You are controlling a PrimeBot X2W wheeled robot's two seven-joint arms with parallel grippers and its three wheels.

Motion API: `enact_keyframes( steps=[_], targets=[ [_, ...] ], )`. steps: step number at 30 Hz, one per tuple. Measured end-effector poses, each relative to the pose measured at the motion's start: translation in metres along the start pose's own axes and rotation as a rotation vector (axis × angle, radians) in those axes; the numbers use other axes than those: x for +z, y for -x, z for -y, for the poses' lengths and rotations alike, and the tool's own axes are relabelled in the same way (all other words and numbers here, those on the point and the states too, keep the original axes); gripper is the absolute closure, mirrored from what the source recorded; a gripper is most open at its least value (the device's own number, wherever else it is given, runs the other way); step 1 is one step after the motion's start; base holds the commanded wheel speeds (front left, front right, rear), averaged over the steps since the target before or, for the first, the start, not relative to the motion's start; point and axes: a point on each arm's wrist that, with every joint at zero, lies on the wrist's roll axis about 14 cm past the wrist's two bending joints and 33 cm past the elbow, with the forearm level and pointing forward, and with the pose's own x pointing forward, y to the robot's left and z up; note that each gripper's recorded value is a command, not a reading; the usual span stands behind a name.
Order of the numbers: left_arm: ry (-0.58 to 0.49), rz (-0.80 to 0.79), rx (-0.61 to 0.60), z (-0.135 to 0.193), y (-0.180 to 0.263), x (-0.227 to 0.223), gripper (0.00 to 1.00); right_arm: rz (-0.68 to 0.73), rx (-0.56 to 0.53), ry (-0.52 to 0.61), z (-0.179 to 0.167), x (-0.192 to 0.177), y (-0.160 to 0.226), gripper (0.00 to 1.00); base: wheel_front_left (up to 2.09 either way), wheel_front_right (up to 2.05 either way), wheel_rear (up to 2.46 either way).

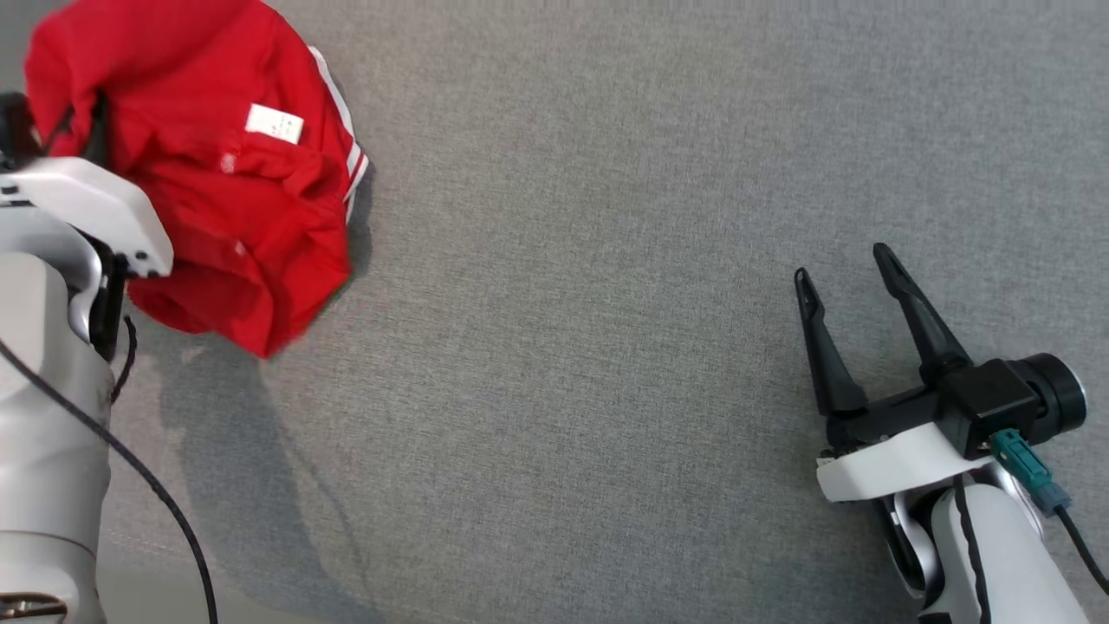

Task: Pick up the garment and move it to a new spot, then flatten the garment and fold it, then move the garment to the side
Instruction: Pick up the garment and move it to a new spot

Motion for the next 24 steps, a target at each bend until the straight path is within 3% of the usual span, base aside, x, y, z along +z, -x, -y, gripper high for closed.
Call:
enact_keyframes(
  steps=[7,14,18,24],
  targets=[
    [0.124,0.36,0.027,-0.021,0.022,0.102,1.0,0.039,0.014,0.003,-0.011,0.025,0.005,0.0,0.0,0.0,0.0],
    [0.224,0.763,0.007,-0.036,0.085,0.225,1.0,0.105,0.018,-0.015,-0.021,0.059,0.016,0.0,0.0,0.0,0.0],
    [0.278,0.938,-0.096,-0.01,0.123,0.268,1.0,0.131,-0.005,-0.016,-0.016,0.072,0.025,0.0,0.0,0.0,0.0],
    [0.339,0.948,-0.297,0.062,0.141,0.285,1.0,0.164,-0.089,-0.011,0.009,0.088,0.044,0.0,0.0,0.0,0.0]
  ],
)
